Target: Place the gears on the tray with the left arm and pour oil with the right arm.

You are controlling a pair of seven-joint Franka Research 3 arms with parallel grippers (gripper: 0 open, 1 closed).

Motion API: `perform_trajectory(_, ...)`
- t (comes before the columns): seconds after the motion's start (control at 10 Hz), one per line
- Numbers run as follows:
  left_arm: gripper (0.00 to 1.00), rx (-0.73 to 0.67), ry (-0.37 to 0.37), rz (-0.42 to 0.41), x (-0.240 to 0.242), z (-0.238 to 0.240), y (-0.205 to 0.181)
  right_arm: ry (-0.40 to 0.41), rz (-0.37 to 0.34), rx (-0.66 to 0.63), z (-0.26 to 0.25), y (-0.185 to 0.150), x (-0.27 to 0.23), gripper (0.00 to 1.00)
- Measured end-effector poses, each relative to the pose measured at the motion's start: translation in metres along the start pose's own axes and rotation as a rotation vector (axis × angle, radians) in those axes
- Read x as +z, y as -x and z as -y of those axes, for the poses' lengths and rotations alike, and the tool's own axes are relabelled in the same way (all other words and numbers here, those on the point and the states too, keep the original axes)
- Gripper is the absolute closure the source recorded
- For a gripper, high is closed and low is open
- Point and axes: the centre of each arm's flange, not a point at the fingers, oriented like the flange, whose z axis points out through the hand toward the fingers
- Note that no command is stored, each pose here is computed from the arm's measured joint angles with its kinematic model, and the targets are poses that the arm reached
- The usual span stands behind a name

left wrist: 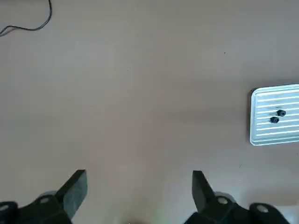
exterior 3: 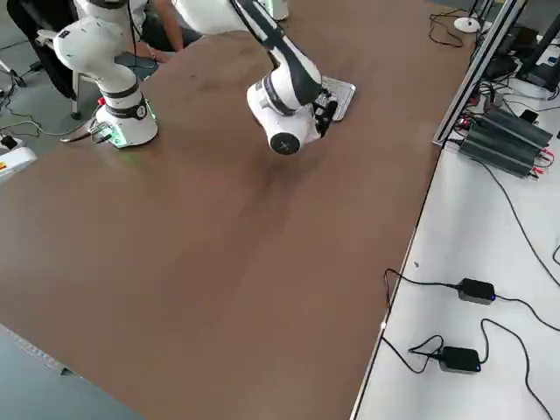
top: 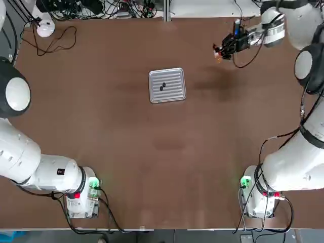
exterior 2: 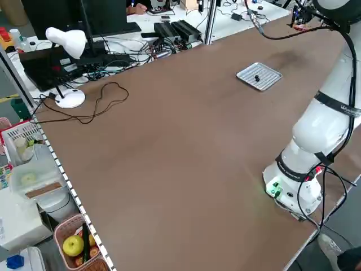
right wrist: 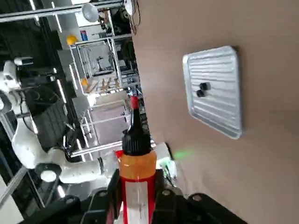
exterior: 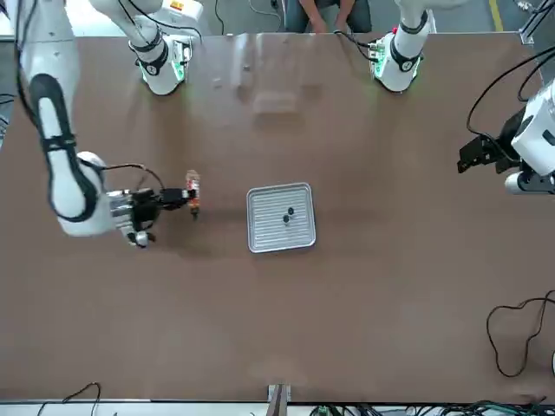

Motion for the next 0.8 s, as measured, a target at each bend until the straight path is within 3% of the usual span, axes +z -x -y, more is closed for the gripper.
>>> perform_trajectory(0.2,0.01,0.001,0.0,0.0,0.0,-0.001,0.0,0.001,-0.03,-0.169,-0.011,0.016,-0.056,0.7)
perform_trajectory(0.6,0.01,-0.001,0.0,-0.001,-0.001,0.0,0.0,0.033,-0.033,-0.452,-0.032,0.048,-0.114,0.7)
perform_trajectory(0.8,0.01,-0.004,0.0,-0.003,-0.002,0.002,0.0,0.054,-0.08,-0.693,-0.044,0.065,-0.15,0.7)
